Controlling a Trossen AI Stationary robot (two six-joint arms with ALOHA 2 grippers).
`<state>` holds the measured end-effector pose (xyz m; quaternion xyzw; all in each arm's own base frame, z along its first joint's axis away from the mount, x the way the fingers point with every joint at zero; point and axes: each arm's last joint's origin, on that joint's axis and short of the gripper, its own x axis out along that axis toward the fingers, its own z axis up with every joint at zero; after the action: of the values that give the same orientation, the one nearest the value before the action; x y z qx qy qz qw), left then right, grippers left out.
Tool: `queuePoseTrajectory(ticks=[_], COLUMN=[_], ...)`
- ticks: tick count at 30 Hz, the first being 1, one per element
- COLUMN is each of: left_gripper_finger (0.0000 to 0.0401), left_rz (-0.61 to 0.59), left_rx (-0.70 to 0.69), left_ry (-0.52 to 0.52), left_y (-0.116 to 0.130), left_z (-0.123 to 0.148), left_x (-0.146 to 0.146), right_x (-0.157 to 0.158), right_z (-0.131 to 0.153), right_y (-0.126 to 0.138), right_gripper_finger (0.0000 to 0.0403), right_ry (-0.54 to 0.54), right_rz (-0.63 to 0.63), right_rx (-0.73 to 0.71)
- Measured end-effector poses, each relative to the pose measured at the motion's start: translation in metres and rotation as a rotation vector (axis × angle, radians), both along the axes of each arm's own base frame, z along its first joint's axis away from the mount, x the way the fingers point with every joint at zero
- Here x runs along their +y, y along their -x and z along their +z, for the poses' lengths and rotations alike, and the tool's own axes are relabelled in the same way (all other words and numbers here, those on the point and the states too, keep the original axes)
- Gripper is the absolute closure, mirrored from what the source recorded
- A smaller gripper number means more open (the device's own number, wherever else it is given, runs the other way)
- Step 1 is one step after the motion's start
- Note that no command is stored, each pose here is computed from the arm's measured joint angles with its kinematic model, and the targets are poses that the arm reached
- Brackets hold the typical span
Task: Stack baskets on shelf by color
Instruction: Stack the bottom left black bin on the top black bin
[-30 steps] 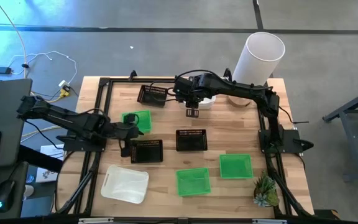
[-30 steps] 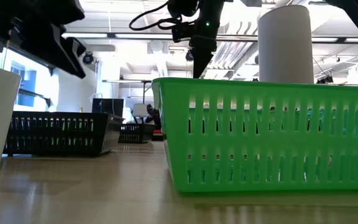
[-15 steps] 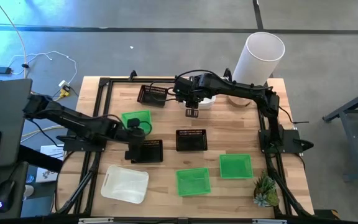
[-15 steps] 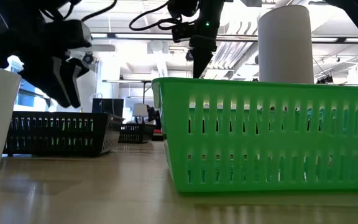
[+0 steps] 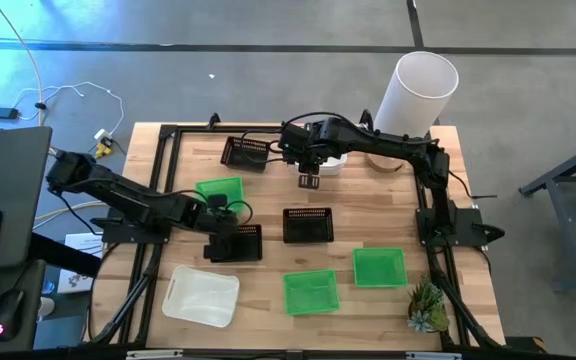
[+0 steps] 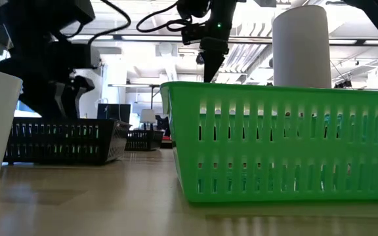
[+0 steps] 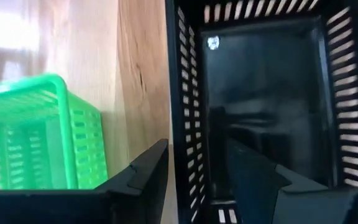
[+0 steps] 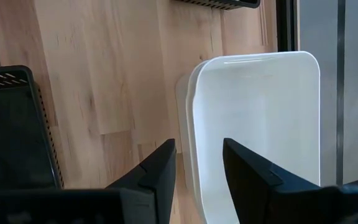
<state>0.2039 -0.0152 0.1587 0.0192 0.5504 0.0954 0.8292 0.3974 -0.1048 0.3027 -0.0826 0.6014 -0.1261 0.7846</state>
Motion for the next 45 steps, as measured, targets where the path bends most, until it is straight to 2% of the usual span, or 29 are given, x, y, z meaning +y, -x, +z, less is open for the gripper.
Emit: queuePoseTrajectory(ticks=[3,6,15,20,29,40,45], left_gripper_finger=[0.0264,0.0286,0.0393,0.0396,0.0401,0.0401,0.0401], left_rz=[0.006,0.005,0.002,0.0,-0.067,-0.068,-0.043], left_rx=[0.023,0.044,0.052,0.036,-0.007,-0.024,-0.01], left_ry=[0.0,-0.002,0.002,0.019,-0.015,-0.061,-0.093], left_y=[-0.002,-0.002,-0.003,-0.007,-0.025,-0.029,-0.026], left_z=[-0.005,-0.009,-0.011,-0.005,0.025,0.053,0.065], left_x=[0.0,0.0,-0.001,-0.001,0.001,0.025,0.044], right_x=[0.0,0.0,0.001,0.005,0.019,0.038,0.042], right_z=[0.0,0.0,0.0,-0.001,0.004,0.032,0.038], right_y=[0.0,0.0,0.0,-0.001,0.006,0.023,0.027], right_gripper_finger=[0.0284,0.0284,0.0284,0.0284,0.0284,0.0284,0.0284], right_ry=[0.0,-0.001,-0.05,-0.07,-0.072,-0.055,-0.059], right_rz=[0.0,-0.003,-0.012,-0.003,0.03,0.058,0.052], right_rx=[0.0,-0.001,-0.018,-0.016,0.038,-0.004,-0.018])
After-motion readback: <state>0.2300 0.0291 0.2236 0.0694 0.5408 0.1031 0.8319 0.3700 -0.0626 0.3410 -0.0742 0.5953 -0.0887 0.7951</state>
